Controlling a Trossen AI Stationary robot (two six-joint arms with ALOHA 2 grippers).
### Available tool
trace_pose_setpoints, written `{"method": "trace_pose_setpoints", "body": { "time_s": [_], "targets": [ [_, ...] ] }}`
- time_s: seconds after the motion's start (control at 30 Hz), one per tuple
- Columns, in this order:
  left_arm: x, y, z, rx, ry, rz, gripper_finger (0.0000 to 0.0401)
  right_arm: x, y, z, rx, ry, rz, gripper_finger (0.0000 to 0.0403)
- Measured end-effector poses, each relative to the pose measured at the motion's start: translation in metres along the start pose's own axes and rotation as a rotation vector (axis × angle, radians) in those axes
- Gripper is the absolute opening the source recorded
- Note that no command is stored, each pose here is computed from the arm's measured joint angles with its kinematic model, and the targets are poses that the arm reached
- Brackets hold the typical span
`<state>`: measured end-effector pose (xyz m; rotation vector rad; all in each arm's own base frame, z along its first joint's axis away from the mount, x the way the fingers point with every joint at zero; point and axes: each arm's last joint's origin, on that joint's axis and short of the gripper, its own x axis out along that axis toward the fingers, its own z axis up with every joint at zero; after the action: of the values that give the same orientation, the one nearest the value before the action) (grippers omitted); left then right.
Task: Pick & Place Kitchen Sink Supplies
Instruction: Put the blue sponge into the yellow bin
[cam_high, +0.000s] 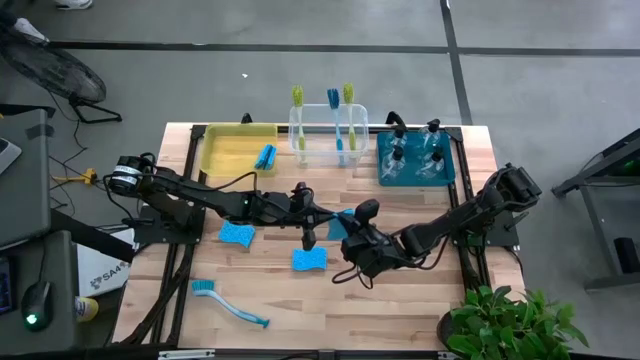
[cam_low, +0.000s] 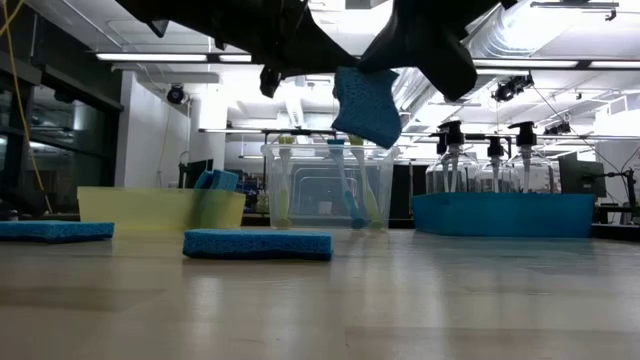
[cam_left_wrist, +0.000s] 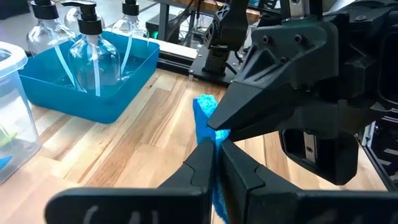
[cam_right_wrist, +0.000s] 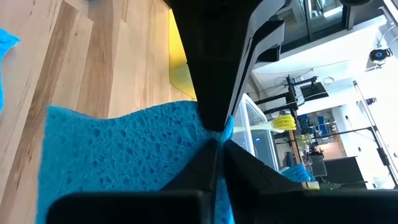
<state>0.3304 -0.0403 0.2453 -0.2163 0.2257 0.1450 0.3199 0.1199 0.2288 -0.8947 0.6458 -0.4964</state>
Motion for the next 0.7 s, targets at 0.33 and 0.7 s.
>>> {"method": "trace_pose_setpoints", "body": {
  "time_s": [0.33,0.7],
  "targets": [
    [0.0,0.0,-0.001,0.002,0.012,-0.014,0.0012,0.0,-0.001,0.0,0.1,0.006,-0.027,0.0149],
    [0.0,0.002,-0.002,0.013,0.009,0.076,0.0012,-0.018,-0.003,0.003,0.22,0.009,-0.14,0.023]
  ]
}}
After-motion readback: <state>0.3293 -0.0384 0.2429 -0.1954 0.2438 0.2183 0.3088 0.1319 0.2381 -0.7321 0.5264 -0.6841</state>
